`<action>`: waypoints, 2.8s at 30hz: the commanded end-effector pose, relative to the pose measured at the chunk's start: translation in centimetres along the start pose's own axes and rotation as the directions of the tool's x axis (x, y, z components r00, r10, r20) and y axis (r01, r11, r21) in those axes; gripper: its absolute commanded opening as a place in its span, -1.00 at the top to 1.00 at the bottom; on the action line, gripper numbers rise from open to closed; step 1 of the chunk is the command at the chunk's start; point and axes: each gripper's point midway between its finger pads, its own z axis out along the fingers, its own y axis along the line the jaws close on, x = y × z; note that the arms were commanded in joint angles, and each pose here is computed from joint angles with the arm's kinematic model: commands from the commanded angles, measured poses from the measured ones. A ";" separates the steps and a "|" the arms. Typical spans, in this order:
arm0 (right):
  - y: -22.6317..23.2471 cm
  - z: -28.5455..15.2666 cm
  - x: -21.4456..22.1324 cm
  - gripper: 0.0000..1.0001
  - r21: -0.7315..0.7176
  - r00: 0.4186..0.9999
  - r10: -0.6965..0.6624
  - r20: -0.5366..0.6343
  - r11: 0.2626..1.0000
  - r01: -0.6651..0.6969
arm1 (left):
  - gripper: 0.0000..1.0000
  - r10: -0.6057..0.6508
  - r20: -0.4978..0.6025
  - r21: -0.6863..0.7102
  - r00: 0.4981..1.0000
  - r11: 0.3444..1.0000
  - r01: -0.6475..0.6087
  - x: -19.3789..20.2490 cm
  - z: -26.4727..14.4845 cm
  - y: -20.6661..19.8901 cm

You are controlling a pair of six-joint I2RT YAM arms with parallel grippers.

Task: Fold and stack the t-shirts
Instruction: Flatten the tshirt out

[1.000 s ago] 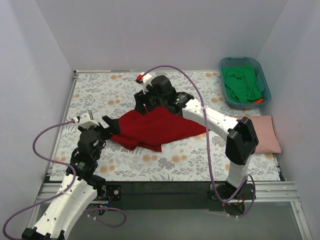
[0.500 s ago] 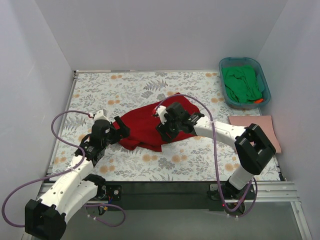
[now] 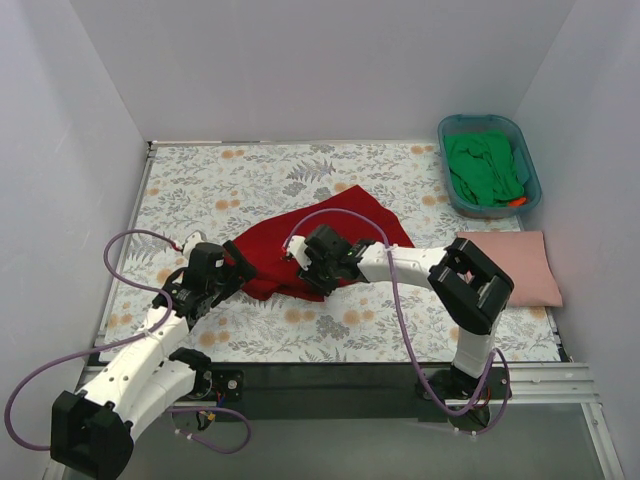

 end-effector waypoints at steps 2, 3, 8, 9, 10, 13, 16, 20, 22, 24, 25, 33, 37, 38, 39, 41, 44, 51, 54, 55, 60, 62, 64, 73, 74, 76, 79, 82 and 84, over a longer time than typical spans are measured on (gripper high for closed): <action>-2.6 -1.1 -3.0 0.54 0.131 0.997 -0.042 0.069 0.991 0.033 | -0.81 -0.040 0.025 0.000 0.999 0.999 0.040 -1.2 -0.5 -0.8; -2.9 -1.6 -3.5 0.68 0.148 0.996 -0.047 0.080 0.988 0.035 | -0.78 -0.038 0.022 -0.004 0.999 0.999 0.038 -1.1 -0.5 -0.8; -5.4 -5.8 -7.2 0.97 0.252 0.984 -0.084 0.158 0.967 0.043 | -0.74 -0.018 -0.009 -0.005 1.000 1.000 0.018 -0.7 -0.2 -0.9; -5.4 -6.2 -7.0 0.97 0.239 0.987 -0.080 0.140 0.970 0.045 | -0.74 -0.018 -0.018 -0.008 1.000 1.000 0.018 -0.6 -0.1 -0.9; -5.6 -6.8 -8.3 0.97 0.235 0.983 -0.083 0.161 0.971 0.043 | -0.73 -0.016 -0.034 -0.012 0.999 1.000 0.015 -0.3 0.1 -1.0; -5.0 -6.5 -8.3 0.97 0.178 0.987 -0.076 0.139 0.983 0.051 | -0.73 -0.016 -0.071 0.005 0.997 1.000 0.017 0.3 0.3 -1.5; -4.6 -5.6 -7.5 0.97 0.158 0.992 -0.047 0.119 0.987 0.028 | -0.73 -0.032 -0.108 0.018 0.994 0.999 0.034 0.9 0.8 -2.0; -4.4 -5.1 -7.3 0.97 0.137 0.994 -0.045 0.103 0.990 0.031 | -0.71 -0.060 -0.137 0.025 0.989 0.998 0.064 1.4 1.5 -2.5; -3.7 -4.6 -6.8 0.91 0.095 0.995 -0.037 0.092 0.995 0.028 | -0.68 -0.087 -0.145 0.021 0.986 0.996 0.091 1.7 1.8 -2.5; -3.2 -4.1 -5.6 0.78 0.069 0.998 -0.025 0.064 0.997 0.020 | -0.63 -0.105 -0.146 0.019 0.984 0.994 0.109 1.9 2.2 -2.5; -3.0 -3.9 -5.1 0.73 0.066 0.998 -0.014 0.055 0.998 0.010 | -0.61 -0.114 -0.152 0.019 0.982 0.993 0.119 2.2 2.4 -2.4; -4.2 -3.5 -0.8 0.34 0.063 0.998 0.061 -0.014 0.996 -0.060 | -0.30 -0.138 -0.163 -0.022 0.977 0.990 0.137 3.0 3.5 -1.4; -4.2 -3.7 0.3 -0.03 0.050 0.997 0.071 -0.025 0.996 -0.069 | -0.11 -0.139 -0.161 -0.018 0.977 0.990 0.138 3.0 3.5 -1.5; -4.2 -3.7 0.7 -0.11 0.054 0.997 0.071 -0.034 0.996 -0.069 | -0.10 -0.137 -0.161 -0.020 0.977 0.991 0.136 3.0 3.5 -1.4; -4.3 -3.8 0.9 -0.18 0.060 0.997 0.073 -0.038 0.996 -0.070 | -0.10 -0.138 -0.160 -0.024 0.977 0.990 0.136 3.1 3.5 -1.2; -4.3 -3.7 1.8 -0.22 0.065 0.995 0.079 -0.053 0.995 -0.076 | -0.10 -0.137 -0.159 -0.023 0.978 0.991 0.135 3.1 3.5 -1.3; -4.8 -3.6 2.7 -0.22 0.090 0.993 0.091 -0.068 0.992 -0.085 | -0.10 -0.138 -0.161 -0.025 0.977 0.990 0.136 3.1 3.6 -1.2; -4.7 -2.1 3.0 -0.07 0.068 0.992 0.117 -0.057 0.991 -0.113 | -0.13 -0.127 -0.154 -0.007 0.980 0.992 0.128 2.9 3.2 -1.5; -5.5 -2.0 2.0 0.45 0.090 0.991 0.128 -0.035 0.988 -0.124 | -0.17 -0.117 -0.157 0.004 0.981 0.993 0.119 2.9 3.0 -1.6; -5.8 -2.2 1.5 0.60 0.099 0.991 0.131 -0.024 0.987 -0.128 | -0.18 -0.115 -0.161 0.005 0.980 0.993 0.117 2.9 2.9 -1.6; -11.0 -6.5 -4.3 0.97 0.213 0.961 0.221 0.166 0.943 -0.254 | -0.24 -0.098 -0.178 0.027 0.979 0.994 0.104 2.9 2.3 -2.2; -14.6 -8.9 -5.6 0.97 0.279 0.920 0.302 0.251 0.887 -0.368 | -0.28 -0.092 -0.199 0.054 0.976 0.993 0.105 3.1 1.8 -2.7; -17.6 -11.4 -7.1 0.97 0.302 0.877 0.341 0.337 0.843 -0.444 | -0.30 -0.075 -0.217 0.064 0.973 0.994 0.091 3.4 1.7 -2.8; -20.9 -12.9 -8.6 0.97 0.289 0.832 0.371 0.412 0.813 -0.506 | -0.31 -0.103 -0.199 0.019 0.975 0.994 0.109 3.0 3.3 -2.8; -20.6 -12.7 -8.7 0.97 0.267 0.832 0.374 0.409 0.823 -0.502 | -0.31 -0.113 -0.173 -0.005 0.978 0.993 0.114 2.6 3.9 -2.5; -20.7 -12.7 -8.4 0.97 0.266 0.831 0.380 0.407 0.821 -0.505 | -0.30 -0.113 -0.177 -0.001 0.978 0.993 0.115 2.4 4.6 -3.1; -20.9 -12.9 -8.0 0.97 0.266 0.828 0.384 0.407 0.818 -0.510 | -0.24 -0.112 -0.197 -0.024 0.974 0.994 0.110 2.8 5.9 -3.1; -21.0 -13.4 -7.7 0.97 0.278 0.827 0.383 0.412 0.811 -0.514 | 0.26 -0.082 -0.185 -0.026 0.979 0.997 0.078 2.3 6.3 -3.2; -21.1 -14.1 -7.1 0.97 0.295 0.824 0.384 0.416 0.800 -0.522 | 0.92 -0.063 -0.162 -0.037 0.985 0.998 0.058 1.7 6.1 -3.0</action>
